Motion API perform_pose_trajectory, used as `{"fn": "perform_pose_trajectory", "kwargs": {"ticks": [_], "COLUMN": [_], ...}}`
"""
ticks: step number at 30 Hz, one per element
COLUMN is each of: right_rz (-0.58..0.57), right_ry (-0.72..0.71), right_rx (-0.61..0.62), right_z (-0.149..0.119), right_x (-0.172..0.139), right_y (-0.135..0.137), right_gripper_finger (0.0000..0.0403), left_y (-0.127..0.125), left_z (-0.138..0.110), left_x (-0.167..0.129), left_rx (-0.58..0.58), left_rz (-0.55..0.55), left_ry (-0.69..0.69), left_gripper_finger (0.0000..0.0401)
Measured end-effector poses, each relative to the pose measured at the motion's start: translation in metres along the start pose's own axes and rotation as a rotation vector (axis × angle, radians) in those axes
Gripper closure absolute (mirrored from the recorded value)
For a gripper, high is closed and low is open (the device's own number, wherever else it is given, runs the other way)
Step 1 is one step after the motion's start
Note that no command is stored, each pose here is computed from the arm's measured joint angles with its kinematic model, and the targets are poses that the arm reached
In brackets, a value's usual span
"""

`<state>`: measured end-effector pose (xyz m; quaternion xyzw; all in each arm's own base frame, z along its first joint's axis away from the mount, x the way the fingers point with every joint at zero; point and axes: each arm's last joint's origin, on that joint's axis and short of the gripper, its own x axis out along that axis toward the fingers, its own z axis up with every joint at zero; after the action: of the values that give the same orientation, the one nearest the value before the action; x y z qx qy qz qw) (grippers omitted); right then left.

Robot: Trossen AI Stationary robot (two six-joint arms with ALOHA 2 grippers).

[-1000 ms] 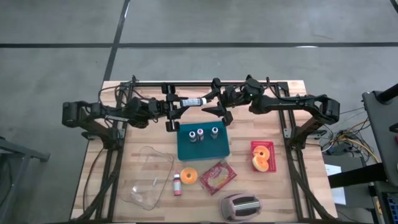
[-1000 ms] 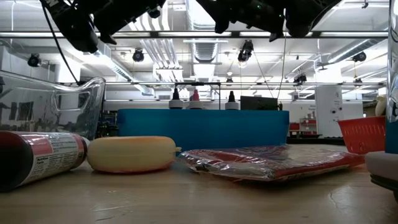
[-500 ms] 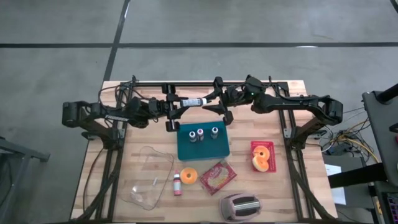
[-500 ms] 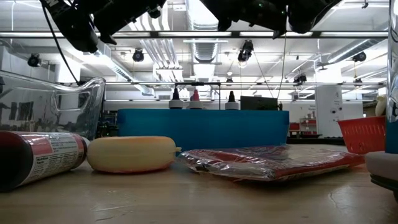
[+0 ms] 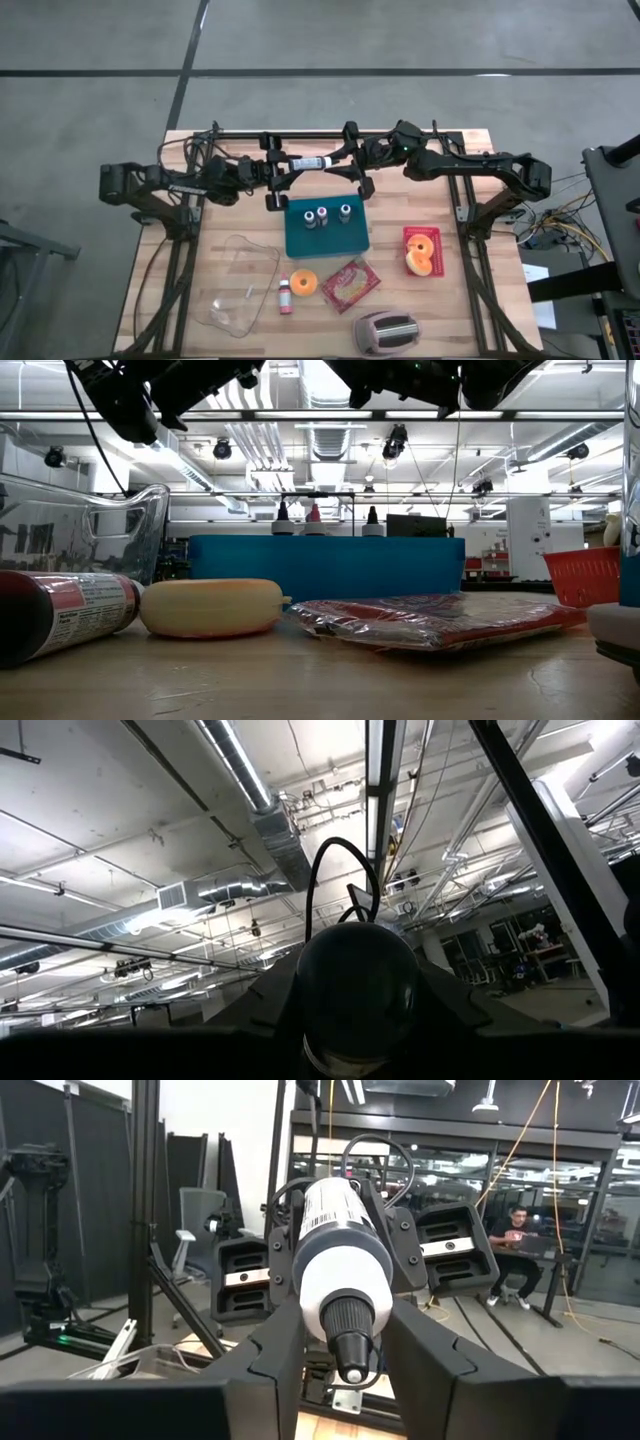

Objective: Pick & Place Food Item
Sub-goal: Put the black food coloring bottle into the blue bin

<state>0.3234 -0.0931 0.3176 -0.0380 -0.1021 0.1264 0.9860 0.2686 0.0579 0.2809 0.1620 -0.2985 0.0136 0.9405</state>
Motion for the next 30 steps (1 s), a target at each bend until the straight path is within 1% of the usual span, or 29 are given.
{"fn": "perform_pose_trajectory", "kwargs": {"ticks": [4, 9, 15, 21, 26, 30], "right_rz": [0.007, 0.035, 0.042, 0.048, 0.048, 0.048], "right_ry": [0.000, 0.003, 0.005, 0.002, 0.004, 0.006], "right_rx": [-0.012, -0.035, -0.017, -0.016, -0.007, -0.006], "right_z": [0.0000, -0.0009, -0.0010, -0.0006, -0.0003, -0.0004], "right_x": [0.0000, 0.0004, 0.0005, 0.0006, 0.0005, 0.0004], "right_y": [0.0002, 0.0011, 0.0015, 0.0017, 0.0018, 0.0018], "right_gripper_finger": [0.0310, 0.0320, 0.0281, 0.0259, 0.0252, 0.0258], "left_y": [0.0000, 0.0002, 0.0003, 0.0006, 0.0014, 0.0016], "left_z": [0.0000, 0.0007, -0.0003, -0.0027, -0.0030, -0.0032], "left_x": [0.0000, 0.0006, 0.0004, -0.0001, -0.0005, -0.0006], "left_rx": [-0.001, -0.005, -0.005, -0.009, -0.014, -0.014], "left_rz": [0.000, -0.002, -0.003, -0.004, -0.002, -0.001], "left_ry": [0.001, -0.003, 0.005, 0.024, 0.026, 0.028], "left_gripper_finger": [0.0274, 0.0274, 0.0274, 0.0274, 0.0275, 0.0275]}}
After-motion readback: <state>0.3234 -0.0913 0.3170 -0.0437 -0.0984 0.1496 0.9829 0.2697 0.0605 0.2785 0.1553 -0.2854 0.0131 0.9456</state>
